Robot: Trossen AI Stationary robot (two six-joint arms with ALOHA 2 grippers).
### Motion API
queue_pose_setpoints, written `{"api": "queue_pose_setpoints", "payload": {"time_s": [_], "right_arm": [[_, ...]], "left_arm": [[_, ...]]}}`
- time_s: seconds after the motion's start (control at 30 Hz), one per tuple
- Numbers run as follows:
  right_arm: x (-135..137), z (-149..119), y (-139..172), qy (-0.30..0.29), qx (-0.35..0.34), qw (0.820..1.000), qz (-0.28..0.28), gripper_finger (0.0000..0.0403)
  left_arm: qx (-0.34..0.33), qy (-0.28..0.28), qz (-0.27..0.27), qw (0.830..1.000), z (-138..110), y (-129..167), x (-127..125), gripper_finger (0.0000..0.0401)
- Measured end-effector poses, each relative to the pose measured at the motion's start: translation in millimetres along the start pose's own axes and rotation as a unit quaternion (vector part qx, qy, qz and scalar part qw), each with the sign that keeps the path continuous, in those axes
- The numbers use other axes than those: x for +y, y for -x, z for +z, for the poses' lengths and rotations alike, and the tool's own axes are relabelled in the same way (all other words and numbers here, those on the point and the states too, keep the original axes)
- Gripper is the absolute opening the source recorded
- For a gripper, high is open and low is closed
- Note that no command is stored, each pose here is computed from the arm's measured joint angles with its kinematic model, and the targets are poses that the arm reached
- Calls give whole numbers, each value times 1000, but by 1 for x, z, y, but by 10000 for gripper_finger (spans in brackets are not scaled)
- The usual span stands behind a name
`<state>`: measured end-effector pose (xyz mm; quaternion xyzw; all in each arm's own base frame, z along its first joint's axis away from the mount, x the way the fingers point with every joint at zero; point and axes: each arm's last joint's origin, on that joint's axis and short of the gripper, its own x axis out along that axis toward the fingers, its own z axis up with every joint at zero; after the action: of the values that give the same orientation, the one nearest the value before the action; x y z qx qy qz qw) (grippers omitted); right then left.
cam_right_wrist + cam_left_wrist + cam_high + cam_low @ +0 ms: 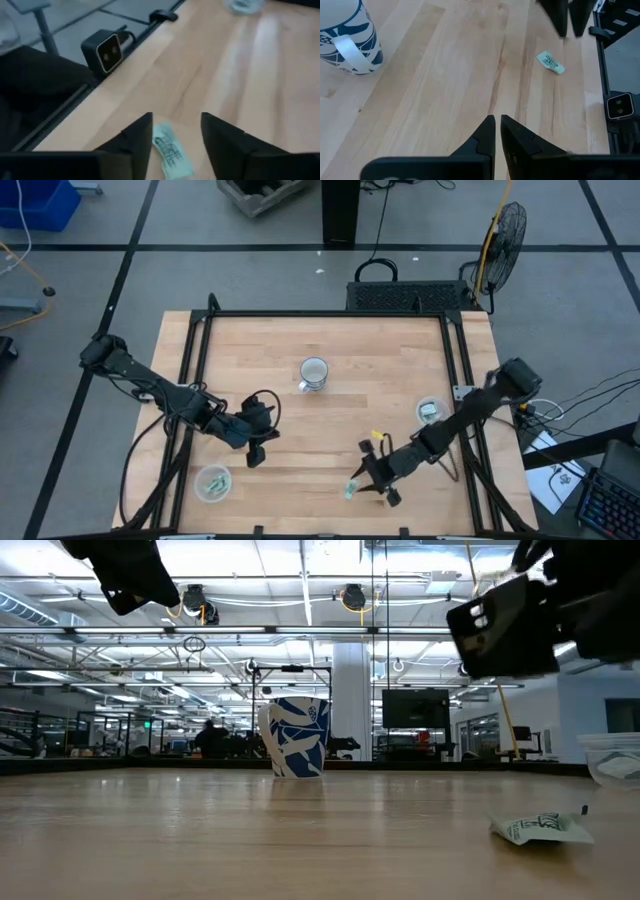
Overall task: Pick and place Stevia / Truvia into bins
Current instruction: Put the green stevia packet into the right transparent container
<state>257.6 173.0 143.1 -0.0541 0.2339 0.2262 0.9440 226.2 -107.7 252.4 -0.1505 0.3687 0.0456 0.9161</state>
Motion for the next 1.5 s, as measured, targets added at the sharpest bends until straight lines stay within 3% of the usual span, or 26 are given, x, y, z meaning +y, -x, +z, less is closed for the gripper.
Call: {"api": "queue_pose_setpoints", "payload": {"time_s": [0.17,0.37,0.5,0.73,1.07,1.23,1.5], "right_arm": [[3,-17,-25,24,-45,998,24,207],[2,-47,-45,17,-19,999,41,240],[-4,-53,-51,4,-22,999,34,244],[-19,-66,-58,-54,32,998,16,243],[-8,-74,-57,14,71,997,21,241],[-5,-76,-56,12,74,997,24,211],[-5,-69,-53,11,71,997,28,111]], "left_arm": [[0,0,0,1000,0,0,0,31],[0,1,0,1000,0,0,0,31],[0,1,0,1000,0,0,0,31],[0,2,0,1000,0,0,0,31],[0,1,0,1000,0,0,0,31],[0,1,0,1000,0,0,0,31],[0,1,0,1000,0,0,0,31]]}}
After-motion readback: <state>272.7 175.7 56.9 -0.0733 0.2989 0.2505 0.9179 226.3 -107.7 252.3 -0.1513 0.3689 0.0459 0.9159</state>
